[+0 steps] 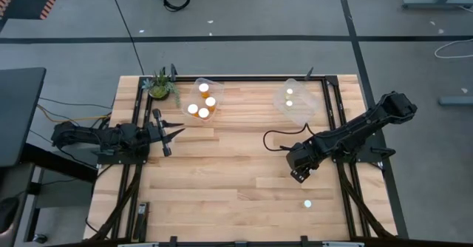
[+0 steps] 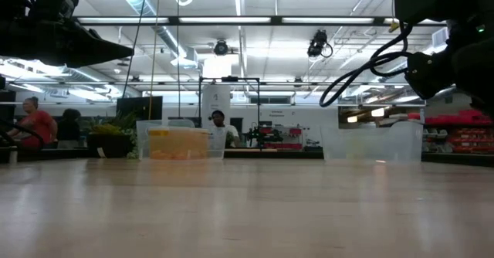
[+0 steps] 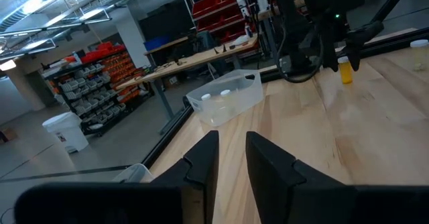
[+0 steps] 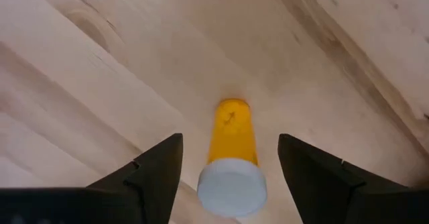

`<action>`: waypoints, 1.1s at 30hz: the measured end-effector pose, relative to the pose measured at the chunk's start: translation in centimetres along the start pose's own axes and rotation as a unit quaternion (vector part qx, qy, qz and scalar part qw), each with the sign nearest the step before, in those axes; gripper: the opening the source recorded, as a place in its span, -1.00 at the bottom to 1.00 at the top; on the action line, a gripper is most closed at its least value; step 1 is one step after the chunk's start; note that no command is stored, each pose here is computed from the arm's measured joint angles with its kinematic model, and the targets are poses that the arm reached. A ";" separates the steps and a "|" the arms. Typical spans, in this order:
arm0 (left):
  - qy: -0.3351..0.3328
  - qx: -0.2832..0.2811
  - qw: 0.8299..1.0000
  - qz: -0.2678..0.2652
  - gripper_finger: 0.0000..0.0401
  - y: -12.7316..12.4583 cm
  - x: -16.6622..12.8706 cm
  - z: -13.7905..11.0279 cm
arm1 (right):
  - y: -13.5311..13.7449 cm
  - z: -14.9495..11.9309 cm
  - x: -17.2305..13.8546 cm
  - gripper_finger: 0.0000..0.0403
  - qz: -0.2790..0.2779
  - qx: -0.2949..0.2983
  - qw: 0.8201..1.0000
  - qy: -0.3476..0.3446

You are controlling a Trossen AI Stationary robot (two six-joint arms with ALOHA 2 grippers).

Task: Pick and place medicine bottles into bin by pill shape (circle, oval)
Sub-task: Put the small orange pill bottle into the right transparent bin

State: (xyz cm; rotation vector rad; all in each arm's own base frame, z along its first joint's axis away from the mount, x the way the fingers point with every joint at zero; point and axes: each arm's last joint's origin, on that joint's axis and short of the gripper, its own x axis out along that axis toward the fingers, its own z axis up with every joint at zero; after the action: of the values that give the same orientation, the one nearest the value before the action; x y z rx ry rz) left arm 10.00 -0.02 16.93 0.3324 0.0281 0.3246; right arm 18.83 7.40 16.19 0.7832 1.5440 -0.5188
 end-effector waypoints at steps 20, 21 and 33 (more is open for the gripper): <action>0.000 0.000 1.000 0.000 -0.60 0.0 0.0 0.0 | 0.0 -0.1 0.0 -0.32 0.009 0.000 1.000 0.024; 0.000 0.000 1.000 0.000 -0.60 0.0 0.0 0.0 | 0.0 -0.1 0.0 -0.36 0.009 -0.001 1.000 0.023; 0.000 0.000 1.000 0.000 -0.55 0.0 0.0 0.0 | 0.0 -0.1 0.0 -0.35 0.011 -0.015 0.999 0.026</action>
State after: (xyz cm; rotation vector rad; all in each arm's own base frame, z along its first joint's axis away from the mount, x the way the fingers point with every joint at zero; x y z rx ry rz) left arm 10.00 -0.02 16.93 0.3325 0.0284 0.3247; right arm 18.80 7.44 16.22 0.7946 1.5868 -0.4604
